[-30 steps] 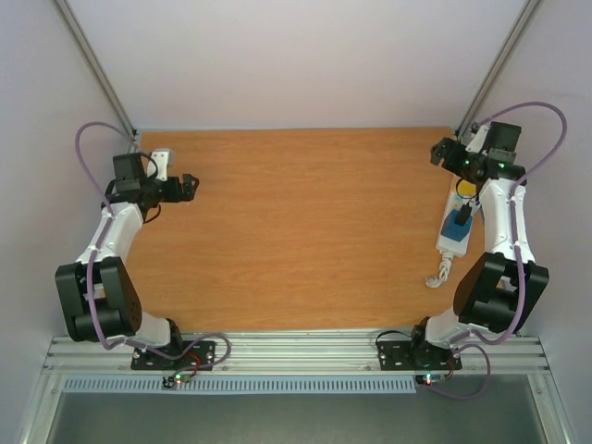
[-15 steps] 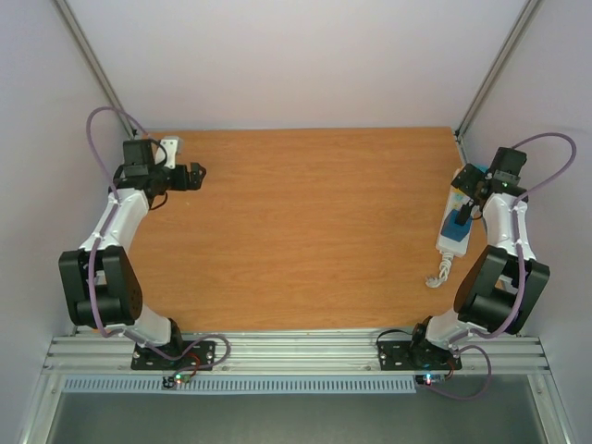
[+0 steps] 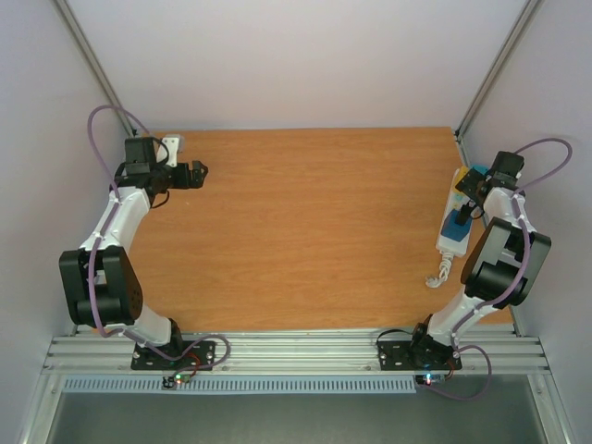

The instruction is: Pull the plug off the socket

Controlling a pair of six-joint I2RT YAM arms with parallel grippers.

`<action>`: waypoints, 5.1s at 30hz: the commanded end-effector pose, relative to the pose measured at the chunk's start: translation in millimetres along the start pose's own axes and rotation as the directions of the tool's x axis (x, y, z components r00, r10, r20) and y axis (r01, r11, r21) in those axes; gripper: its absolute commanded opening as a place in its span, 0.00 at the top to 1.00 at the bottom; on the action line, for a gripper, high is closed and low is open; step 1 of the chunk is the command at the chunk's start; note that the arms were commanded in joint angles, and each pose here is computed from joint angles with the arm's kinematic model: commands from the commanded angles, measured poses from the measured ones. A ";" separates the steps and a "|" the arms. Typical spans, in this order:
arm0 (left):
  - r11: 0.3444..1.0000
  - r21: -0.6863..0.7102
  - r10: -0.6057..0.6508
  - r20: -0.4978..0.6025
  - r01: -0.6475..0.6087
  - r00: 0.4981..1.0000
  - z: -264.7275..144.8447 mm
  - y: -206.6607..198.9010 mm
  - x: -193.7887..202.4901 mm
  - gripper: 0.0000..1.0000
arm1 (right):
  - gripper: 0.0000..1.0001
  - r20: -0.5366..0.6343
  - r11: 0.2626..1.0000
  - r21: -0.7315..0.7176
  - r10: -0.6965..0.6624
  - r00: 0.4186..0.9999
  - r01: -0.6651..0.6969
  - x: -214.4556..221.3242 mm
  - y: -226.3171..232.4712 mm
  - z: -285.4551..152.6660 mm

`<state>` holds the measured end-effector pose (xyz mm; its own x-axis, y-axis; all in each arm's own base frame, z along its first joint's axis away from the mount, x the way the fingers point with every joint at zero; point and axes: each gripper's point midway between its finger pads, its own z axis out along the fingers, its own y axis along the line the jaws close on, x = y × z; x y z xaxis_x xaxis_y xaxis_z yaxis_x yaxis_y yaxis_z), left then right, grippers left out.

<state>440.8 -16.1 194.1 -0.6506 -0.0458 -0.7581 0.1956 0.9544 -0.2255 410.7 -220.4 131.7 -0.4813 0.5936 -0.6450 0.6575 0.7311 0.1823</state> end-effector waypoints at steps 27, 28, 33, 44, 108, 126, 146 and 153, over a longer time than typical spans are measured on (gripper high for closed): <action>1.000 -0.013 0.000 0.041 0.001 0.999 -1.6 0.3 -17.2 0.00 | 0.12 -0.134 0.999 -0.016 0.034 0.990 -0.037 26.5 2.3 38.7; 1.000 -0.014 0.001 0.044 -0.001 0.999 -1.9 0.3 -18.1 0.00 | 0.13 -0.134 0.999 -0.016 0.029 0.991 -0.031 26.8 2.5 38.9; 1.000 -0.018 0.002 0.048 -0.002 0.999 -2.7 0.8 -19.2 0.00 | 0.19 -0.143 1.000 -0.022 0.015 0.990 -0.019 30.7 4.1 39.8; 1.000 -0.024 0.006 0.050 -0.005 0.999 -3.9 1.6 -20.3 0.00 | 0.30 -0.179 0.998 -0.058 -0.005 0.984 -0.005 40.4 13.4 40.3; 0.963 0.231 0.152 -0.051 -0.137 0.987 -31.7 -51.4 43.9 0.00 | 0.25 0.131 -0.096 -0.983 -0.965 0.227 0.158 364.7 320.4 -185.2; 0.825 0.515 0.310 -0.069 -0.232 0.948 -19.0 -105.5 74.0 0.00 | 0.17 0.304 -0.183 -0.907 -0.908 0.287 0.378 261.3 345.0 -220.6; 0.753 0.595 0.393 -0.062 -0.282 0.917 0.8 -143.8 92.2 0.08 | 0.48 0.314 -0.206 -0.854 -0.936 0.158 0.477 311.5 301.1 -192.2; 0.751 0.596 0.393 -0.059 -0.284 0.918 4.1 -142.9 95.9 0.11 | 0.59 0.299 -0.211 -0.844 -0.948 0.106 0.493 331.3 296.9 -173.7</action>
<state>347.1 -151.6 146.1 -0.6111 0.3500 -0.7100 0.7348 0.5844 -0.3443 345.0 250.5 122.7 -0.5170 -0.7021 -0.4897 -0.8560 0.4223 0.2982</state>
